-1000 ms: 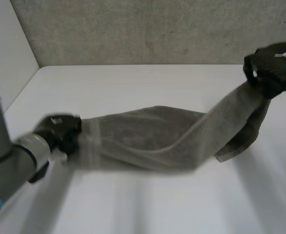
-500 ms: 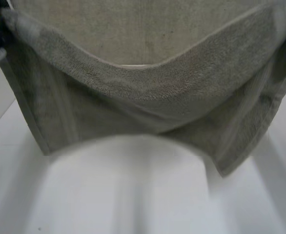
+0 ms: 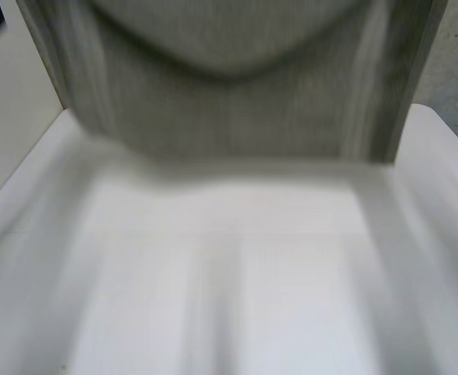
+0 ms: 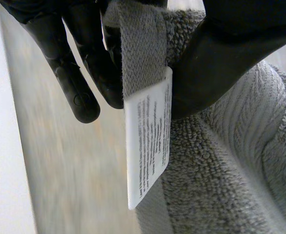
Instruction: Fold the towel.
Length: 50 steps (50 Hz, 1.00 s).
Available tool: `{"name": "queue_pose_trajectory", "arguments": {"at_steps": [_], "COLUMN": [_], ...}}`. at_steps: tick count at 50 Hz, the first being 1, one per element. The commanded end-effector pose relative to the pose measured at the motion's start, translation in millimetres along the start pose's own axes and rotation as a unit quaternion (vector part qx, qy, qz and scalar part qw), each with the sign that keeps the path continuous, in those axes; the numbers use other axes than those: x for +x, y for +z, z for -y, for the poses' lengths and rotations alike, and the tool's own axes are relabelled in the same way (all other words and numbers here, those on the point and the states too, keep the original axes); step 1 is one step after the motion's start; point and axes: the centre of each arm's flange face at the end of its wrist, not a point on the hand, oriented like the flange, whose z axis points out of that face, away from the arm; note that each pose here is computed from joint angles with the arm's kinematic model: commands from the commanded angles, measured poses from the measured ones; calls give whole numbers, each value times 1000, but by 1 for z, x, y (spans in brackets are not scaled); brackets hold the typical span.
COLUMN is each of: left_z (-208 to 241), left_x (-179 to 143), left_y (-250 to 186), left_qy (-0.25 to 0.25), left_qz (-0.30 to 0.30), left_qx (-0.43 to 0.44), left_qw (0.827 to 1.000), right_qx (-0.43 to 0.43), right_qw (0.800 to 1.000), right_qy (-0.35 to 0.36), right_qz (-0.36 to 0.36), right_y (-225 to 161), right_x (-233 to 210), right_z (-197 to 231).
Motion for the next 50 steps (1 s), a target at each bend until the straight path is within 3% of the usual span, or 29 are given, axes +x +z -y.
{"name": "queue_pose_trajectory", "arguments": {"at_steps": [1,4,6,9,11,12,14,15,17,18,20,24,26,34,36,42,44,50], "left_z": [38,9,-46,-75,-124,-125,-170,-171,-206,-206,-227,-234,-233,-191,-165,-120,-90,-60], "left_x": [4,-1,-6,-13,-26,-26,-26,-26,-26,-26,-31,-35,-40,-52,-50,-47,-46,-44], "left_y": [5,5,-6,-15,-32,-32,-56,-56,-83,-83,-106,-120,-123,-119,-117,-116,-116,-123], "left_qy": [-70,-77,-78,-79,-81,-81,-70,-70,-32,-32,21,65,80,90,80,52,28,-4], "left_qz": [-21,-26,-24,-16,-9,-9,-21,-21,-34,-34,-42,-53,-51,-29,-21,-14,-17,-35], "left_qx": [67,24,-62,-105,-164,-164,-215,-215,-263,-264,-303,-325,-329,-298,-277,-238,-207,-173], "left_qw": [995,996,995,991,983,983,974,974,964,963,952,942,940,950,957,970,978,984], "right_qx": [41,-6,-57,-89,-168,-168,-238,-238,-296,-297,-324,-345,-349,-307,-286,-257,-228,-186], "right_qw": [998,997,989,983,963,963,935,935,897,897,872,865,867,906,922,939,953,974], "right_qy": [35,46,58,60,45,45,-1,-1,-51,-51,-76,-62,-58,-26,-17,-5,-6,-16], "right_qz": [11,65,123,150,207,207,261,262,323,323,359,359,352,290,261,227,197,124], "right_y": [2,-3,-11,-18,-39,-39,-66,-66,-101,-101,-124,-134,-133,-116,-110,-105,-101,-97], "right_x": [3,-14,-32,-43,-66,-66,-88,-88,-108,-108,-114,-111,-107,-80,-67,-49,-30,20], "right_z": [17,-8,-39,-57,-100,-100,-144,-144,-182,-182,-202,-209,-208,-159,-139,-101,-71,-30]}}
